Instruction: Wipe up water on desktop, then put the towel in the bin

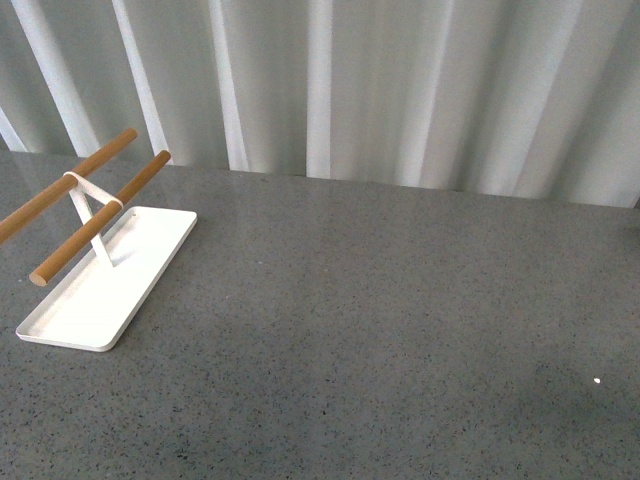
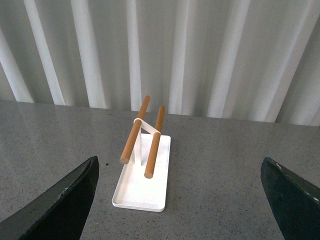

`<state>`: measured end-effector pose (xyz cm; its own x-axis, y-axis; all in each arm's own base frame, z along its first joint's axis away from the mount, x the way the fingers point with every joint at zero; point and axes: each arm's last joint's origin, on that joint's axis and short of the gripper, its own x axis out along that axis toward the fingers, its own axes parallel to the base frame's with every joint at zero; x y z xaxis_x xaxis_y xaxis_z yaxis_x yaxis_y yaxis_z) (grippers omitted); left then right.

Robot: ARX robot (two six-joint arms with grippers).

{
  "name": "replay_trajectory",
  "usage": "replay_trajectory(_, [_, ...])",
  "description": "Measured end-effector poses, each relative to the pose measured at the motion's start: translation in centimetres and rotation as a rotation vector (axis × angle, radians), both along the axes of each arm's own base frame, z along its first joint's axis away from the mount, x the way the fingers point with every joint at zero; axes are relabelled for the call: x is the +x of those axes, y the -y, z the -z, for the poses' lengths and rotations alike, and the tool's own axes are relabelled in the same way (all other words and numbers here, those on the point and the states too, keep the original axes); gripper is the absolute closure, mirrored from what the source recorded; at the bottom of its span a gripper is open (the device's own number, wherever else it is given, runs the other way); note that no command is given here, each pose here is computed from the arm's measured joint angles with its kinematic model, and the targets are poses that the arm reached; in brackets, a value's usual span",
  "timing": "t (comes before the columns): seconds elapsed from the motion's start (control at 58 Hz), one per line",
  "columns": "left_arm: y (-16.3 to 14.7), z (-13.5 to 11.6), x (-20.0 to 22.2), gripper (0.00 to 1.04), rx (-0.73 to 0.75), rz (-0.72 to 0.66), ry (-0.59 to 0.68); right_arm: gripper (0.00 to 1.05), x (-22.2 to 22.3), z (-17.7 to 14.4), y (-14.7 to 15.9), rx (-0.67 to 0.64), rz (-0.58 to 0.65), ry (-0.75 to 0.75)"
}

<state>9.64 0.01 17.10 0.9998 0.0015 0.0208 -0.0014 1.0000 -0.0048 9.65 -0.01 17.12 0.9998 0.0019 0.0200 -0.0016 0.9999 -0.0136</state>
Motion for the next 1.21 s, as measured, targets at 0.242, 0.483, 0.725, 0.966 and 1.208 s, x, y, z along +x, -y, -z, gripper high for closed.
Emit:
replay_trajectory(0.242, [0.00,0.00,0.00,0.07,0.000,0.000,0.000,1.01,0.00,0.01,0.00,0.000,0.000,-0.001])
replay_trajectory(0.483, [0.00,0.00,0.00,0.07,0.000,0.000,0.000,0.59,0.00,0.00,0.00,0.000,0.000,0.000])
replay_trajectory(0.725, [0.00,0.00,0.00,0.07,0.000,0.000,0.000,0.09,-0.01,0.00,0.00,0.000,0.000,0.000])
replay_trajectory(0.966, [0.00,0.00,0.00,0.07,0.000,0.000,0.000,0.07,-0.01,0.00,0.00,0.002,0.000,0.000])
replay_trajectory(1.208, [0.00,0.00,0.00,0.07,0.000,0.000,0.000,0.07,-0.01,0.00,0.00,0.002,0.000,0.000])
